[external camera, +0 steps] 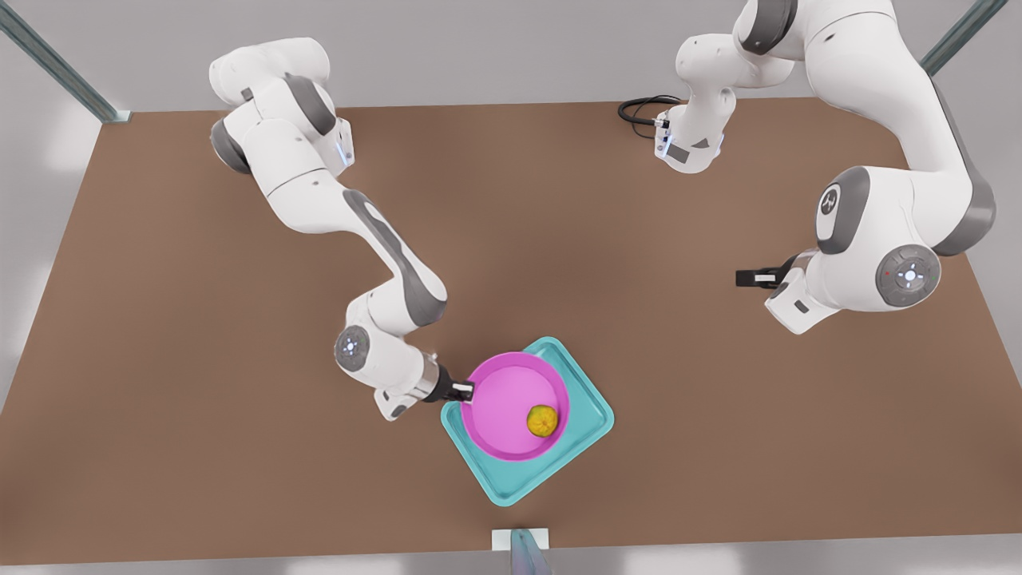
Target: Place the orange on the plate with the left arm and the plate on the tray with the right arm
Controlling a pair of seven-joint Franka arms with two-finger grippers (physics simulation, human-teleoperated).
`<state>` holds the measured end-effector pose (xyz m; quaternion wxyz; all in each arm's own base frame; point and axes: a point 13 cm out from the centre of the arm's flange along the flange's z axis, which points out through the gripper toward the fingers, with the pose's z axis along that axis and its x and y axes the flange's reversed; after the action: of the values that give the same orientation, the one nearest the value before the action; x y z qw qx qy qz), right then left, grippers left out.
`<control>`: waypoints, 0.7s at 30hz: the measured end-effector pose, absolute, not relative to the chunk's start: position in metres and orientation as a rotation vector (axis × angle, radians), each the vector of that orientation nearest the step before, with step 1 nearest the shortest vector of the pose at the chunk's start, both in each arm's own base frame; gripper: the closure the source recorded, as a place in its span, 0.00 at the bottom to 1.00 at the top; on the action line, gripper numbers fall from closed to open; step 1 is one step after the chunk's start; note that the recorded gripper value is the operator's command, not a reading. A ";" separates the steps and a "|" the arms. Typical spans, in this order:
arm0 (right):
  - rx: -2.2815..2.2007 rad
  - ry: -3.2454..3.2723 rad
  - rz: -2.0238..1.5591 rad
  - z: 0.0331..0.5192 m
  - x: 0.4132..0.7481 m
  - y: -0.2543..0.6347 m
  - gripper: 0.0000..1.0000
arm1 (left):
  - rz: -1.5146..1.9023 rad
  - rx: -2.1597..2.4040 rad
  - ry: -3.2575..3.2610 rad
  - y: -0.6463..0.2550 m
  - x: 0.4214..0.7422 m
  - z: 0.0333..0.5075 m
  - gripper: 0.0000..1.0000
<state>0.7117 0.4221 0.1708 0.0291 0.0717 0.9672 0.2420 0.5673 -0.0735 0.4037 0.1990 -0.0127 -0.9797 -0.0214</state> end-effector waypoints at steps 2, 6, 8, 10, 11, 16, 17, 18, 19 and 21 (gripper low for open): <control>0.224 2.985 0.750 0.164 0.712 0.425 0.79 | -0.060 -0.036 -2.739 -0.073 0.567 0.403 0.00; 0.220 2.995 0.756 0.150 0.706 0.434 0.79 | -0.060 -0.031 -2.736 -0.071 0.567 0.402 0.00; 0.227 2.992 0.764 0.141 0.706 0.438 0.79 | -0.060 -0.030 -2.737 -0.071 0.567 0.403 0.00; 0.232 2.981 0.773 0.138 0.708 0.440 0.79 | -0.060 -0.031 -2.737 -0.071 0.567 0.404 0.00; 0.233 2.974 0.777 0.137 0.710 0.442 0.79 | -0.061 -0.031 -2.737 -0.071 0.567 0.404 0.00; 0.210 2.956 0.781 0.133 0.707 0.458 0.00 | -0.061 -0.031 -2.732 -0.071 0.566 0.402 0.00; 0.206 2.951 0.782 0.133 0.707 0.461 0.00 | -0.061 -0.031 -2.732 -0.071 0.566 0.402 0.00; 0.205 2.945 0.782 0.133 0.708 0.462 0.00 | -0.061 -0.031 -2.731 -0.071 0.566 0.402 0.00; 0.204 2.939 0.783 0.134 0.709 0.462 0.00 | -0.061 -0.031 -2.731 -0.071 0.566 0.402 0.00; 0.200 2.919 0.781 0.153 0.714 0.458 0.00 | -0.061 -0.031 -2.730 -0.071 0.566 0.401 0.00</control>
<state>0.7138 0.4582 0.1530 0.0568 0.0660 0.9623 0.2576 0.5661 -0.0709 0.4014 0.2041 -0.0111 -0.9786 -0.0219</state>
